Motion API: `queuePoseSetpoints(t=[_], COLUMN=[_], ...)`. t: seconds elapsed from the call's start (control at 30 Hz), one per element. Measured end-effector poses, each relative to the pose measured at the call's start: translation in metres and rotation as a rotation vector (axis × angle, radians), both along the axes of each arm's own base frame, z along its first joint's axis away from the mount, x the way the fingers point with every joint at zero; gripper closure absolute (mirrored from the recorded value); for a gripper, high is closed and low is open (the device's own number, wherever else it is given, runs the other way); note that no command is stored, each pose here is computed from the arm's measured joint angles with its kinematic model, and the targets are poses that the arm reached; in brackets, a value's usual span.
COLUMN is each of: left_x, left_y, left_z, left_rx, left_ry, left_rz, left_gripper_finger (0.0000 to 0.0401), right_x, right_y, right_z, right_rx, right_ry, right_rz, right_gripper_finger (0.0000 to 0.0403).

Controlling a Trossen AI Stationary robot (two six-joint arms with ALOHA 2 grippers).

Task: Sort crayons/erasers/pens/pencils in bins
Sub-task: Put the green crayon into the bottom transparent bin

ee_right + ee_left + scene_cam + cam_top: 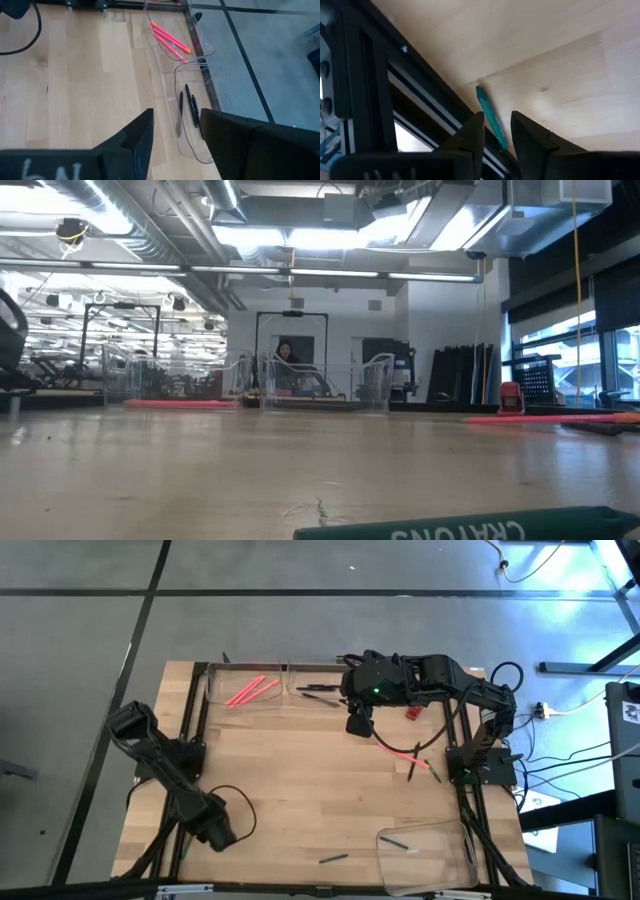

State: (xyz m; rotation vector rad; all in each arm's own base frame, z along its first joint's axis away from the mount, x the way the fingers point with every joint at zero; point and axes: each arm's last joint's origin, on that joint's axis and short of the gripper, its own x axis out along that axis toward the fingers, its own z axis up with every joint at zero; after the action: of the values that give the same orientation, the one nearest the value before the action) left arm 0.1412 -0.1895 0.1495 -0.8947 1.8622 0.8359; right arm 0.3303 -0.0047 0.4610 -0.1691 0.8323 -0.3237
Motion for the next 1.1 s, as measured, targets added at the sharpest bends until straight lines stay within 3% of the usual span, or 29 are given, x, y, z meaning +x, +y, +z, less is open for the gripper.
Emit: queuePoseSetpoints(t=[0.93,1.1], left_x=[-0.019,-0.02], left_y=[-0.016,-0.013], left_z=[-0.003,-0.005], left_rx=[0.073,0.056], left_ry=[-0.092,-0.124], left_rz=[-0.02,-0.132], left_gripper_finger=[0.0314,0.0314], right_x=[0.0,0.0], right_y=[0.0,0.0], right_z=[0.0,0.0], right_rx=[-0.014,-0.014], right_ry=[0.008,0.008], right_rz=[0.015,0.015], right_gripper_finger=[0.0238,0.0238])
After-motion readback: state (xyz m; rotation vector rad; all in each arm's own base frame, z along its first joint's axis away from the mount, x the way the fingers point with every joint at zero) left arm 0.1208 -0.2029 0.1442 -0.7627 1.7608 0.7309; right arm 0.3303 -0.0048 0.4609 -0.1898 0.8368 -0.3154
